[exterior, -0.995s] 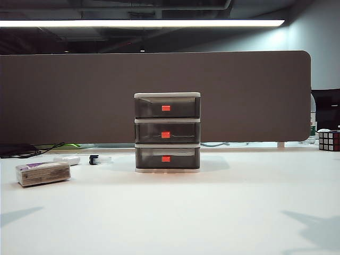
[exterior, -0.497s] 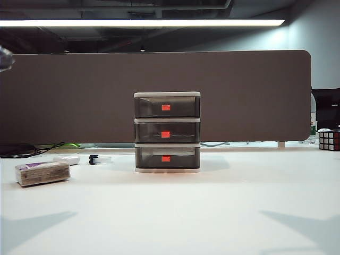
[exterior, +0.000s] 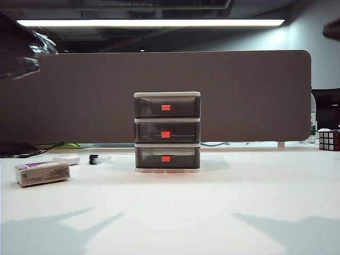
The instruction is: Open the second layer of the drawer on the table, pick up a pack of napkins on the table and put it in, and finally close the drawer.
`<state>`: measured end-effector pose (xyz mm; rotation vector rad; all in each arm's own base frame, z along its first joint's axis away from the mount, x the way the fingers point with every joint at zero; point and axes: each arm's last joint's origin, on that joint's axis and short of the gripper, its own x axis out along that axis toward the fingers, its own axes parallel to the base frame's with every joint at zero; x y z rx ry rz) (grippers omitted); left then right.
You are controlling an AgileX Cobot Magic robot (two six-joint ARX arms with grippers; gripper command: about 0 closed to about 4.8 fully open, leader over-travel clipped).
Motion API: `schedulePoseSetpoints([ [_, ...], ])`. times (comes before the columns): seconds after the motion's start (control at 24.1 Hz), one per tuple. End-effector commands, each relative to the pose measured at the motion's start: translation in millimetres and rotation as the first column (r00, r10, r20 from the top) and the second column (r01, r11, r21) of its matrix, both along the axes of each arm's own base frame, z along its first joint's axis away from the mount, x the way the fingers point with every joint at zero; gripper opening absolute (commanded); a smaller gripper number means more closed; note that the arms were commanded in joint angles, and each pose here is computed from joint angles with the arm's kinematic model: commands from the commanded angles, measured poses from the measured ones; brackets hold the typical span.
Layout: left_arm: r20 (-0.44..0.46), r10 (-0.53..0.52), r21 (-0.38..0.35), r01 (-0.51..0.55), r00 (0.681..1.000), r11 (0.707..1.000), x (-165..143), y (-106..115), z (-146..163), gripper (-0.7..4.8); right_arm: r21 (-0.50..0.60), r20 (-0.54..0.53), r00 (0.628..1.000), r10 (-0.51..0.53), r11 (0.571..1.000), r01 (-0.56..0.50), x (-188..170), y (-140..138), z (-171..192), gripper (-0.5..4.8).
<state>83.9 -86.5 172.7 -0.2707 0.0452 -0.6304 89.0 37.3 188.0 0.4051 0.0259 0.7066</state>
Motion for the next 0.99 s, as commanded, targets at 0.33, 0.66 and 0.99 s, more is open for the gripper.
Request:
schedulePoseSetpoints([
  [0.33, -0.011, 0.004, 0.078, -0.003, 1.0, 0.997, 22.3, -25.5, -4.2, 1.89, -0.099, -0.03, 0.999, -0.029, 0.995, 0.026, 18.2, 7.7, 27.2, -0.05],
  [0.66, 0.002, -0.006, 0.215, 0.005, 1.0, 0.977, 62.4, -71.9, -2.6, 1.87, -0.128, -0.053, 0.997, 0.048, 0.99, -0.055, 53.7, 21.3, 34.3, -0.04],
  [0.99, -0.013, 0.054, 0.275, -0.049, 0.998, 0.96, 89.8, -100.0, -6.3, 1.85, -0.2, -0.066, 0.993, 0.102, 0.973, -0.113, 80.1, 31.1, 22.8, -0.05],
])
